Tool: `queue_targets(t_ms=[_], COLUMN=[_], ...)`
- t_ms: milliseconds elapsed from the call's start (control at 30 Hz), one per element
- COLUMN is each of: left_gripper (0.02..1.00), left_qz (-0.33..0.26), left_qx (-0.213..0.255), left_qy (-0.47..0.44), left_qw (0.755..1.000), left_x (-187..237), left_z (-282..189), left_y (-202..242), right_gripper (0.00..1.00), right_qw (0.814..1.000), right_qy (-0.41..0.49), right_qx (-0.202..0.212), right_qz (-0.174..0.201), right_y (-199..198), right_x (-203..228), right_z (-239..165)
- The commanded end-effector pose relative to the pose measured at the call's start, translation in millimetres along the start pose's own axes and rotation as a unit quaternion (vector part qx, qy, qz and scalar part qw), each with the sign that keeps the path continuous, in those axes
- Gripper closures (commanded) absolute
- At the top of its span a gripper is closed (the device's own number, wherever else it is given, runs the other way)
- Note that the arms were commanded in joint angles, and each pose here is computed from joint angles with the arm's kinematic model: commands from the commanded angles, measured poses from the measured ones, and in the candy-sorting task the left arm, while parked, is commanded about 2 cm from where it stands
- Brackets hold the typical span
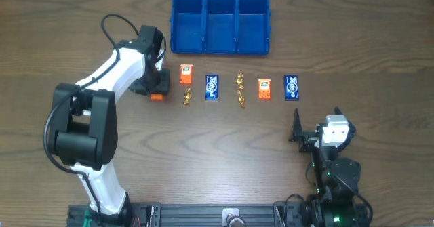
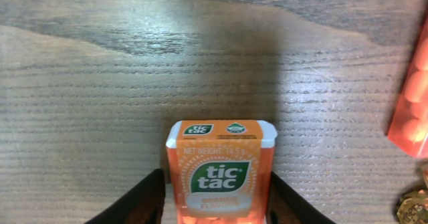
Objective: Sort Candies Into Trays
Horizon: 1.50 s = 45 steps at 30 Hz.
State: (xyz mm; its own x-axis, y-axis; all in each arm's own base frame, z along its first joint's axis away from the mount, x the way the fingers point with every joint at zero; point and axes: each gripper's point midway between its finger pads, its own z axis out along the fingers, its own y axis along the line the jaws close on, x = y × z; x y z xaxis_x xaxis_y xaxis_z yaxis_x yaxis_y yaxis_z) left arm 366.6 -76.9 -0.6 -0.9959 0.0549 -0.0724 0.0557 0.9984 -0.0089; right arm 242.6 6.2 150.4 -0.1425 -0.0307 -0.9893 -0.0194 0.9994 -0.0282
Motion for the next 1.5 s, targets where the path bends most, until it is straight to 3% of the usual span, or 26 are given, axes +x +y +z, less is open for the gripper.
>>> queue_targets(t_ms=[33, 400, 567, 733, 900, 1133, 1367, 1500], left_gripper=[0.614, 0.724, 0.73, 0.728, 0.73, 0.728, 0.728, 0.726], left_qz=[-0.009, -0.029, -0.022, -0.014, -0.01, -0.011, -0.005, -0.006], left_qx=[0.0, 0.019, 0.027, 0.025, 0.037, 0.037, 0.022, 0.015], left_qy=[0.002, -0.025, -0.075, -0.184, -0.249, -0.26, -0.217, -0.215], left_qw=[1.0, 0.999, 0.997, 0.982, 0.968, 0.965, 0.976, 0.976], left_x=[-3, -18, -48, -103, -147, -188, -190, -191], left_z=[4, -10, -62, -148, -180, -162, -108, -101], left_y=[-1, -12, -29, -61, -79, -89, -90, -88], right_gripper=[0.001, 0.003, 0.001, 0.001, 0.001, 0.001, 0.001, 0.001], right_qw=[1.0, 1.0, 1.0, 1.0, 1.0, 1.0, 1.0, 1.0], right_qy=[0.006, 0.006, 0.006, 0.006, 0.006, 0.006, 0.006, 0.006], right_qx=[0.007, 0.007, 0.007, 0.007, 0.007, 0.007, 0.007, 0.007], right_qz=[-0.006, -0.006, -0.006, -0.006, -0.006, -0.006, -0.006, -0.006], right_y=[-3, -3, -3, -3, -3, -3, -3, -3], right_x=[1, 1, 1, 1, 1, 1, 1, 1], right_z=[-1, -1, -1, -1, -1, -1, -1, -1])
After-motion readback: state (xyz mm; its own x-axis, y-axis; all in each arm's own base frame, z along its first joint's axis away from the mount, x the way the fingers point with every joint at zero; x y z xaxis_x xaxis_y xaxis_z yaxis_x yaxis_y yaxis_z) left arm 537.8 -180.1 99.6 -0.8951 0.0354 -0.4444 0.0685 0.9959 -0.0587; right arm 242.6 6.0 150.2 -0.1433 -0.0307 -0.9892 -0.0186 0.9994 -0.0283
